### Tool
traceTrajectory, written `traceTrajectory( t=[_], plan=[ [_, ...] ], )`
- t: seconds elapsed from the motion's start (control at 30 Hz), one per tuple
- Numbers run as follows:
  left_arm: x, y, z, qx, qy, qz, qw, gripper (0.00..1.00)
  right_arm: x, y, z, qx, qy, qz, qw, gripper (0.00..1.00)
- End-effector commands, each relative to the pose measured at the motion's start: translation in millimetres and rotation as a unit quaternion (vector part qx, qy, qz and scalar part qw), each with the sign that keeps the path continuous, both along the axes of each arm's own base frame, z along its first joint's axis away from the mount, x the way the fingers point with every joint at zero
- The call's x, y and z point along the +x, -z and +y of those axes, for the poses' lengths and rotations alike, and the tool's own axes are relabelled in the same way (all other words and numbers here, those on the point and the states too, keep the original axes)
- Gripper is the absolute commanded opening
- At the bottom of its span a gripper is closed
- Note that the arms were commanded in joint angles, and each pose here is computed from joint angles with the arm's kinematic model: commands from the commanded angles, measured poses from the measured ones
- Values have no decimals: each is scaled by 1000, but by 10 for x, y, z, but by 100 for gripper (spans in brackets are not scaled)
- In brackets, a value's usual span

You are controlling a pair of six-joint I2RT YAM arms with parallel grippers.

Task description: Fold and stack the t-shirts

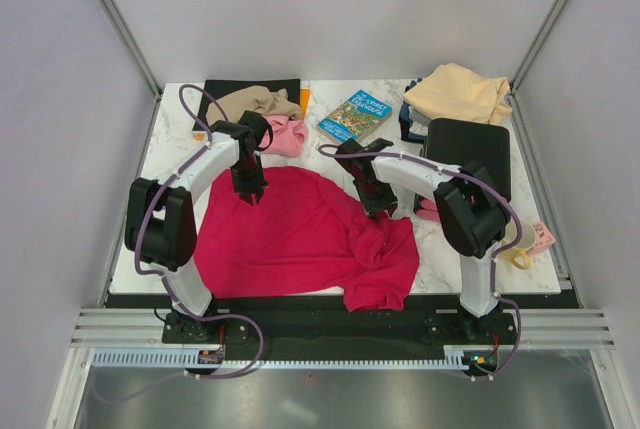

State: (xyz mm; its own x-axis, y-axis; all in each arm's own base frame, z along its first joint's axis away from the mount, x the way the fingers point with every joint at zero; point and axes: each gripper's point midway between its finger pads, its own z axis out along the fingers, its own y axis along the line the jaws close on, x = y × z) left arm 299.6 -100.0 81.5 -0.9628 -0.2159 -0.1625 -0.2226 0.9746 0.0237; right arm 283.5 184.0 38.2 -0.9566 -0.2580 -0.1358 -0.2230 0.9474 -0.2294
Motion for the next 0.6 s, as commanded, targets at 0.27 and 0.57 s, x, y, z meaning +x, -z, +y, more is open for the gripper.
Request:
traceTrajectory(
  t=[0.27, 0.57],
  plan=[
    [-10, 8, 55, 11, 11, 3, 1000, 22, 92, 99, 40, 7, -6, -7, 1000, 6],
    [-3, 23, 10, 0, 8, 5, 1000, 22, 477, -584, 96, 25, -4, -120, 992, 0]
  ],
)
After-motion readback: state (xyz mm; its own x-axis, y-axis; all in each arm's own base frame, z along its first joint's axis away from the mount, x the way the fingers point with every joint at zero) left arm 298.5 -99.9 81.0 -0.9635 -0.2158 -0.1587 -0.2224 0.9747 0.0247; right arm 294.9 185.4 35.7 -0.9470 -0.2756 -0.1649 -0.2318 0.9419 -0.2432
